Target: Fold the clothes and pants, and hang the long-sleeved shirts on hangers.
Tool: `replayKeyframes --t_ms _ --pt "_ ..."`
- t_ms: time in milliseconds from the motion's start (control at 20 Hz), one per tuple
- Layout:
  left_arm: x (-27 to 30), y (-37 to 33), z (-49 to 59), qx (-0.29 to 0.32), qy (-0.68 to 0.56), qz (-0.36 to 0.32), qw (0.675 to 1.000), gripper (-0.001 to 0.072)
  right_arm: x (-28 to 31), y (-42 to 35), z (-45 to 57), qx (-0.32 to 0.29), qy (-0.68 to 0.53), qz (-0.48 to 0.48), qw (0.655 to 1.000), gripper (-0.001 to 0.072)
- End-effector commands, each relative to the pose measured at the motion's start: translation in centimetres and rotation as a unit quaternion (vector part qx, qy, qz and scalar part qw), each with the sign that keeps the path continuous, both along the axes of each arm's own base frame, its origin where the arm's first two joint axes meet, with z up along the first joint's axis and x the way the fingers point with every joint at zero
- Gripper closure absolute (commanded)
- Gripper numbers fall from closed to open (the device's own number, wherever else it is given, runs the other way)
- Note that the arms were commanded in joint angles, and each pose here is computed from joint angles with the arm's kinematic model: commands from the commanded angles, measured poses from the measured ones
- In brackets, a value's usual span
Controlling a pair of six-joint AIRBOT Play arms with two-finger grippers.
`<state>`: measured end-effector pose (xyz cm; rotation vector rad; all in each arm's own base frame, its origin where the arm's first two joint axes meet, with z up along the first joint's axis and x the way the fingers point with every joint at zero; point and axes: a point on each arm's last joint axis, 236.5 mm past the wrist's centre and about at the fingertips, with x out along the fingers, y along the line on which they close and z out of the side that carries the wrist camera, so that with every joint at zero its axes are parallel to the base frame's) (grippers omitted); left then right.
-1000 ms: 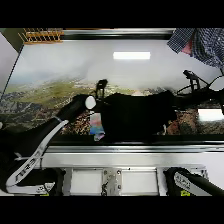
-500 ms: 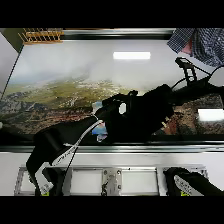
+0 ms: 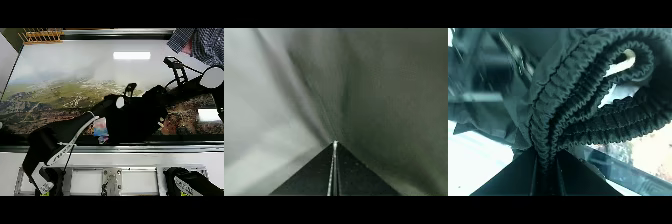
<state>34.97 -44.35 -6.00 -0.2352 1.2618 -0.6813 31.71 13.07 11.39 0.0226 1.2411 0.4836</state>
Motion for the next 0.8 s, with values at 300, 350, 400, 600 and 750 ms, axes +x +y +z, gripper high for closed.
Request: replayKeyframes --t_ms 300,350,400,600,750 --pt "11.2 17.7 10.5 0.027 -0.083 0.128 0.988 0.0697 -0.6 10.4 0.7 0.052 -0.056 0.100 0.992 0.0680" --pt "11.8 19.5 11.5 0.028 -0.091 0.139 0.986 0.0697 -0.9 12.0 0.3 0.063 -0.052 0.114 0.990 0.0680" --pt "12.3 21.1 12.5 0.028 -0.098 0.151 0.983 0.0697 -1.4 14.0 -0.3 0.075 -0.047 0.129 0.988 0.0679" --pt "13.2 26.7 16.1 0.031 -0.126 0.186 0.974 0.0697 -3.9 23.2 -3.4 0.118 -0.049 0.219 0.967 0.0679" --pt "13.5 30.7 19.0 0.028 -0.149 0.221 0.963 0.0697 -6.3 31.3 -6.6 0.159 -0.072 0.255 0.951 0.0678"
